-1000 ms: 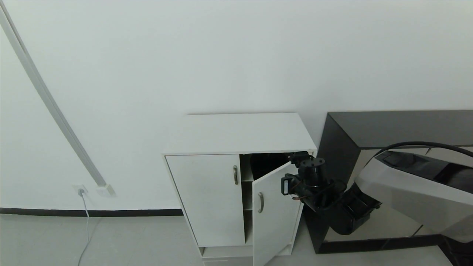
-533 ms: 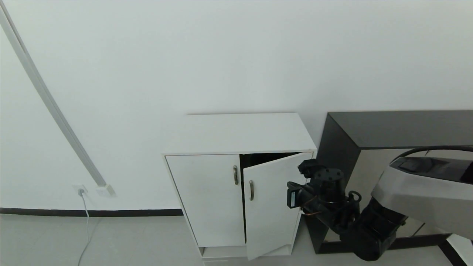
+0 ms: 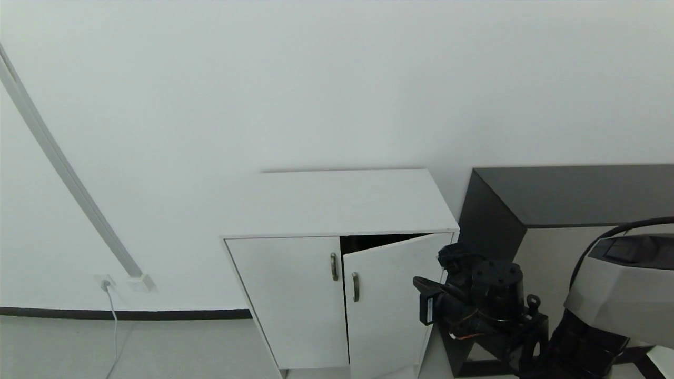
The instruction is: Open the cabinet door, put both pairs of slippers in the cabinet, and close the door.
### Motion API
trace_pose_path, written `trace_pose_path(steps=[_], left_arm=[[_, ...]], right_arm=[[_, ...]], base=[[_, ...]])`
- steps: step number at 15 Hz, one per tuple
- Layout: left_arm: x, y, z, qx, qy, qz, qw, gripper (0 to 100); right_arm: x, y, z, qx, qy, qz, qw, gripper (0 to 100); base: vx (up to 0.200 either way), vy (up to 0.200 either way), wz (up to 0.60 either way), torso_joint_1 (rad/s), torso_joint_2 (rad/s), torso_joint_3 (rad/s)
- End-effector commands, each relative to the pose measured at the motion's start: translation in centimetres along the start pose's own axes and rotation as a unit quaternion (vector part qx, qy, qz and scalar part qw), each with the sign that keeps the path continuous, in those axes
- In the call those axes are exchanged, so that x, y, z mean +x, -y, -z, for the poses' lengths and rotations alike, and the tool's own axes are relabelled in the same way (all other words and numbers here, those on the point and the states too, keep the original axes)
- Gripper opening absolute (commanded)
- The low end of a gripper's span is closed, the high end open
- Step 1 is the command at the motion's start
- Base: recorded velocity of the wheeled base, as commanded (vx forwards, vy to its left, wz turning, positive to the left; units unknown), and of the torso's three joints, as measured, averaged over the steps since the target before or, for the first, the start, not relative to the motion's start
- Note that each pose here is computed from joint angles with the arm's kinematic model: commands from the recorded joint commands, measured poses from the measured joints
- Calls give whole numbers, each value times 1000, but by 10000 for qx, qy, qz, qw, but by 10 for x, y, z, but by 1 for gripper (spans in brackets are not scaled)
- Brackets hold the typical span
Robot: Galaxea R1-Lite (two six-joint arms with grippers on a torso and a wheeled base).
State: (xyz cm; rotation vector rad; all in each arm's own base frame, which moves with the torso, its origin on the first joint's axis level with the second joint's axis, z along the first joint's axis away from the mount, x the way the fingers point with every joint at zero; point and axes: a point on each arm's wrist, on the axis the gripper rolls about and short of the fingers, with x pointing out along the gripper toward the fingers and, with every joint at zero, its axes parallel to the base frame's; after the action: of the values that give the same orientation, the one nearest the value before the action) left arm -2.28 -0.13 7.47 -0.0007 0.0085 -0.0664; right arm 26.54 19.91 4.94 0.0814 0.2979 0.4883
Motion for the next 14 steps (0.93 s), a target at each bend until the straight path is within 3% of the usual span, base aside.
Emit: trace_pose_path(steps=[1, 14], left_arm=[[0, 0, 0, -6, -3, 6, 10000, 0], [0, 0, 0, -13, -3, 6, 10000, 0]], right_arm=[[6, 0, 5, -11, -57, -1, 10000, 0], [80, 21, 31, 53, 66, 300, 9995, 0]], base=[[0, 0, 0, 0, 0, 0], [0, 0, 0, 0, 0, 0]])
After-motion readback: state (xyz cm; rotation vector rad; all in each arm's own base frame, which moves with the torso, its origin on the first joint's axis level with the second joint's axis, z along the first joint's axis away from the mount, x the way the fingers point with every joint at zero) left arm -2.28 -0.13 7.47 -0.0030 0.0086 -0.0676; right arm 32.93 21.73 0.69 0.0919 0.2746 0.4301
